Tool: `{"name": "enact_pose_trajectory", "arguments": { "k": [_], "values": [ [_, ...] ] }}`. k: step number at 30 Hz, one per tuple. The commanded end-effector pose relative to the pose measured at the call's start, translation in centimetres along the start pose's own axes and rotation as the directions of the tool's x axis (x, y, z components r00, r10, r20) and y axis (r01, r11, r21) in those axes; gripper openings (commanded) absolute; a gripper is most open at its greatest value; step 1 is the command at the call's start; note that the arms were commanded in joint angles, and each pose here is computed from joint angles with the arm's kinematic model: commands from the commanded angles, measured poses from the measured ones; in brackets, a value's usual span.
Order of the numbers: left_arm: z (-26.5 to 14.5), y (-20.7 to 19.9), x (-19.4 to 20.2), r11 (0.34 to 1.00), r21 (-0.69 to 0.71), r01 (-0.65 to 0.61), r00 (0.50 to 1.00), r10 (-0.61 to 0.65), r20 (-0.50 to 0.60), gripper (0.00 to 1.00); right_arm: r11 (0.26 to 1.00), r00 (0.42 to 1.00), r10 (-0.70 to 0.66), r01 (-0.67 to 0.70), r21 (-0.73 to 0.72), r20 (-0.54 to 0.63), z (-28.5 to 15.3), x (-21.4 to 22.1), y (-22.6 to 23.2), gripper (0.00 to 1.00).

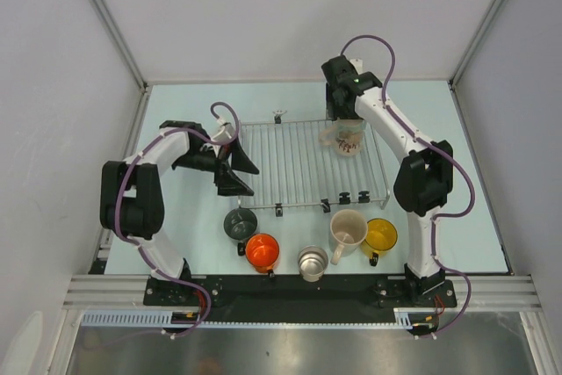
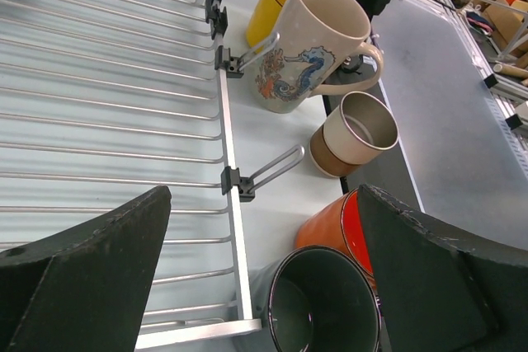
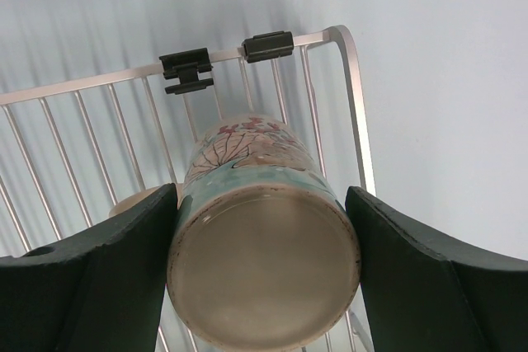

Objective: Load the cups into the dish rack

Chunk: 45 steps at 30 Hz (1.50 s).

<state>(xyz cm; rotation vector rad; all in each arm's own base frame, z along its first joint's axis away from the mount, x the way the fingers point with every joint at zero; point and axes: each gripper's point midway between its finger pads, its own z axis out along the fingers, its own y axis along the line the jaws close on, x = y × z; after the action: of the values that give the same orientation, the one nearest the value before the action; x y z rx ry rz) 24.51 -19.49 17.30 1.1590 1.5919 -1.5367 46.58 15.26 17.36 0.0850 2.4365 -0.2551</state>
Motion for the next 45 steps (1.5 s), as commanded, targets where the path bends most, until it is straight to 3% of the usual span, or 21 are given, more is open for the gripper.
{"name": "enact_pose_trajectory", "arguments": {
  "k": [1,6,11,12,16,25,29,32,35,39,45],
  "values": [
    [0.3,-0.3,-4.2,0.998,0.022,-0.064,0.962,0.056,0.266,1.00,0.999,0.997,0.038,-0.037,-0.017,0.066,-0.8,-1.9,-0.2,0.09],
    [0.3,0.1,-3.8,0.998,0.022,-0.051,0.963,0.044,0.267,1.00,0.999,0.996,0.048,-0.048,-0.006,0.074,-0.7,-1.6,-1.1,0.64],
    [0.4,0.1,-3.8,0.998,0.023,-0.053,0.962,0.045,0.268,1.00,0.996,0.991,0.087,-0.087,-0.002,0.106,-1.7,-2.7,-2.4,0.78],
    [0.4,0.1,-3.7,0.998,0.023,-0.051,0.963,0.043,0.267,1.00,0.996,0.990,0.091,-0.091,-0.002,0.110,-1.8,-2.9,-2.6,0.88],
    [0.4,0.0,-3.7,0.998,0.021,-0.057,0.963,0.050,0.265,1.00,0.994,0.985,0.106,-0.106,-0.013,0.134,-2.8,-3.6,-2.9,0.99],
    [0.3,-0.1,-3.7,0.997,0.015,-0.075,0.962,0.068,0.266,1.00,0.989,0.963,0.149,-0.146,-0.031,0.224,-7.1,-5.7,-3.9,1.00],
    [0.3,-0.3,-3.8,0.997,0.015,-0.078,0.961,0.071,0.269,1.00,0.986,0.921,0.161,-0.133,-0.102,0.355,-15.5,-5.3,-4.0,1.00],
    [0.4,-0.5,-3.8,0.996,0.014,-0.087,0.960,0.080,0.267,1.00,0.985,0.916,0.086,-0.020,-0.170,0.391,-19.5,-0.5,-0.8,1.00],
    [0.4,-0.4,-3.7,0.996,0.014,-0.085,0.961,0.079,0.266,1.00,0.970,0.913,0.093,0.006,-0.241,0.397,-23.1,4.0,-0.3,0.92],
    [0.5,-0.2,-3.5,0.997,0.019,-0.075,0.962,0.068,0.264,1.00,0.961,0.945,0.039,0.053,-0.271,0.326,-22.5,12.5,-0.7,0.84],
    [1.6,-0.1,-3.3,0.997,0.055,-0.062,0.977,0.049,0.207,1.00,0.965,0.968,-0.029,0.092,-0.247,0.248,-20.9,19.7,0.0,0.86]
  ]
}}
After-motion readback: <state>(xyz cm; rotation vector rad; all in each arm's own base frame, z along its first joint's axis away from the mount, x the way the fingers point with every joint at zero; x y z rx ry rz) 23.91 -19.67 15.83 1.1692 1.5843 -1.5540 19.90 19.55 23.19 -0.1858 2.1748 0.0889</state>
